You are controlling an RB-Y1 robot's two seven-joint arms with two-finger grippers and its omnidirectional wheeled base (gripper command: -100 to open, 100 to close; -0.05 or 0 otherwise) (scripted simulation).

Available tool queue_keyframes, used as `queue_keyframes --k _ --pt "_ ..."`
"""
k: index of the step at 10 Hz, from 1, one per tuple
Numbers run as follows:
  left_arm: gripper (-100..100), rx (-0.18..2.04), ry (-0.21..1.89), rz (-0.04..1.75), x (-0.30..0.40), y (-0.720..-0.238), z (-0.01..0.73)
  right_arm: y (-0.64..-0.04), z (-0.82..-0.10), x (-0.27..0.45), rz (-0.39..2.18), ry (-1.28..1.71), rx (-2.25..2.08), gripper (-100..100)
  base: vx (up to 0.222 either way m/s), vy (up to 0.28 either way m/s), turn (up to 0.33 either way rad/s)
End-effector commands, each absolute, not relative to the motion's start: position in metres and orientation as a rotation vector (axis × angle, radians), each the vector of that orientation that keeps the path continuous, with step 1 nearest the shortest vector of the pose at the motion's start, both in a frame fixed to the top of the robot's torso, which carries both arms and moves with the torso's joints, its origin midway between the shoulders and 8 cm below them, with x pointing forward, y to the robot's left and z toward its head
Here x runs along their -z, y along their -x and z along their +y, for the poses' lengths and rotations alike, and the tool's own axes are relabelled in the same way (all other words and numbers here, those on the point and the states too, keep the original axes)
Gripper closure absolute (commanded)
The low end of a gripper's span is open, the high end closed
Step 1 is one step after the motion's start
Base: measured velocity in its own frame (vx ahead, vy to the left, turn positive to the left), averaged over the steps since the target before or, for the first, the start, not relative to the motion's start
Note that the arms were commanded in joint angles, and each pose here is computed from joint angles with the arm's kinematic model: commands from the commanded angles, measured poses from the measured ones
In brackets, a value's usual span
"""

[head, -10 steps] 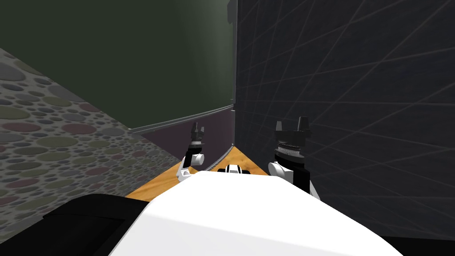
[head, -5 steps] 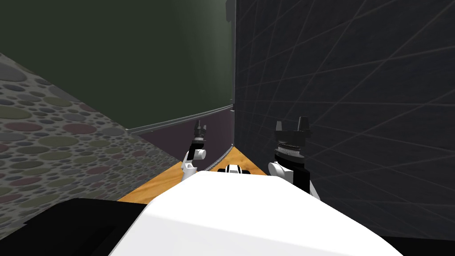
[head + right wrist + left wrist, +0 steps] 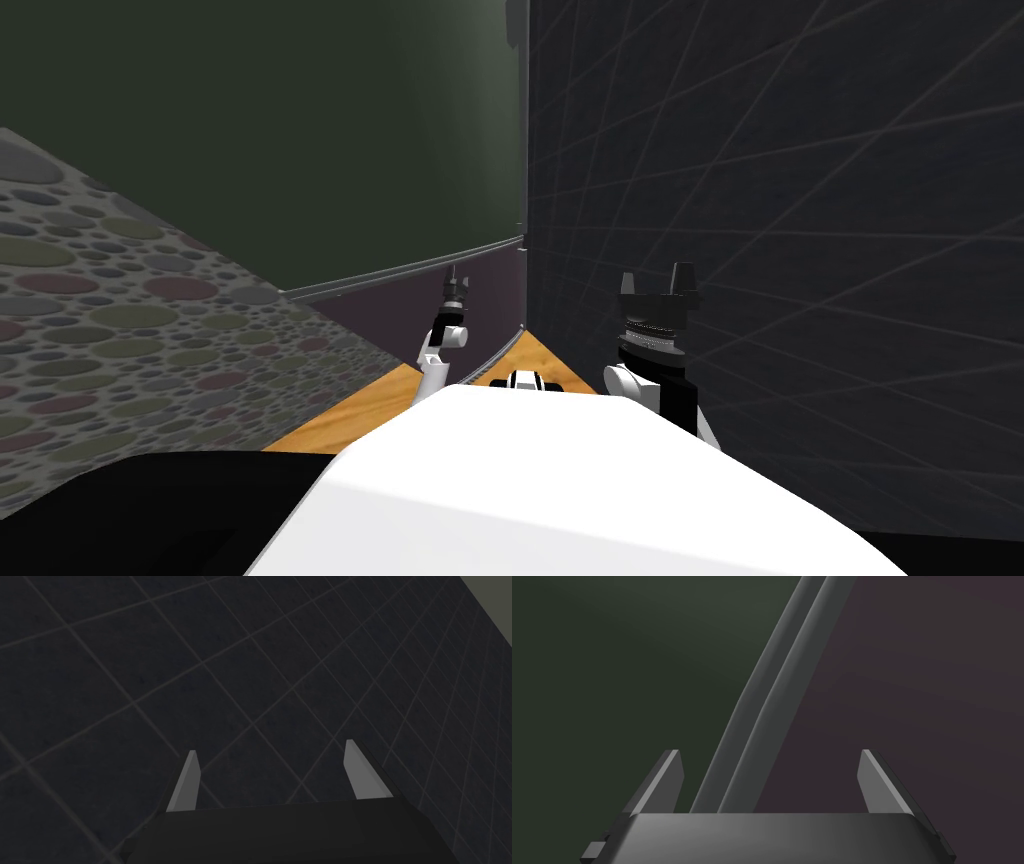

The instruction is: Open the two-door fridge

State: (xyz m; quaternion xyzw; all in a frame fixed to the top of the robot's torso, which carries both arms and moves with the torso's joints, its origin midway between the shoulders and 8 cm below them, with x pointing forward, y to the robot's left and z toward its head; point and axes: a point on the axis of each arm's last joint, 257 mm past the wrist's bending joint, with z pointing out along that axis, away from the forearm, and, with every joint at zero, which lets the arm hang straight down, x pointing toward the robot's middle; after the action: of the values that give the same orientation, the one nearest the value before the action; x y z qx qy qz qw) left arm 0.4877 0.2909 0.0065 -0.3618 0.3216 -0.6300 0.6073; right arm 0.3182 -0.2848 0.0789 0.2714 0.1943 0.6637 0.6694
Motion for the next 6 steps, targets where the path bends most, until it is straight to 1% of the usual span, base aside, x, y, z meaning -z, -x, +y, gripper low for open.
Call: queue_keyframes --k 1,4,5,6 --pt "-100 1.482 0.856 0.743 -0.013 -0.503 0.288 -0.318 -0.285 -0.079 0.438 -0.612 -1.496 0 0.014 -0.036 0.014" --pt "-100 1.520 0.904 0.752 -0.015 -0.532 0.283 -0.318 -0.285 -0.079 0.438 -0.612 -1.496 0 0.017 -0.032 0.023" --pt "-100 1.526 0.897 0.748 -0.019 -0.533 0.281 -0.318 -0.285 -0.079 0.438 -0.612 -1.496 0 0.011 -0.034 0.015" --pt "-100 1.539 0.931 0.758 -0.016 -0.547 0.279 -0.318 -0.285 -0.079 0.438 -0.612 -1.496 0 0.018 -0.042 0.022"
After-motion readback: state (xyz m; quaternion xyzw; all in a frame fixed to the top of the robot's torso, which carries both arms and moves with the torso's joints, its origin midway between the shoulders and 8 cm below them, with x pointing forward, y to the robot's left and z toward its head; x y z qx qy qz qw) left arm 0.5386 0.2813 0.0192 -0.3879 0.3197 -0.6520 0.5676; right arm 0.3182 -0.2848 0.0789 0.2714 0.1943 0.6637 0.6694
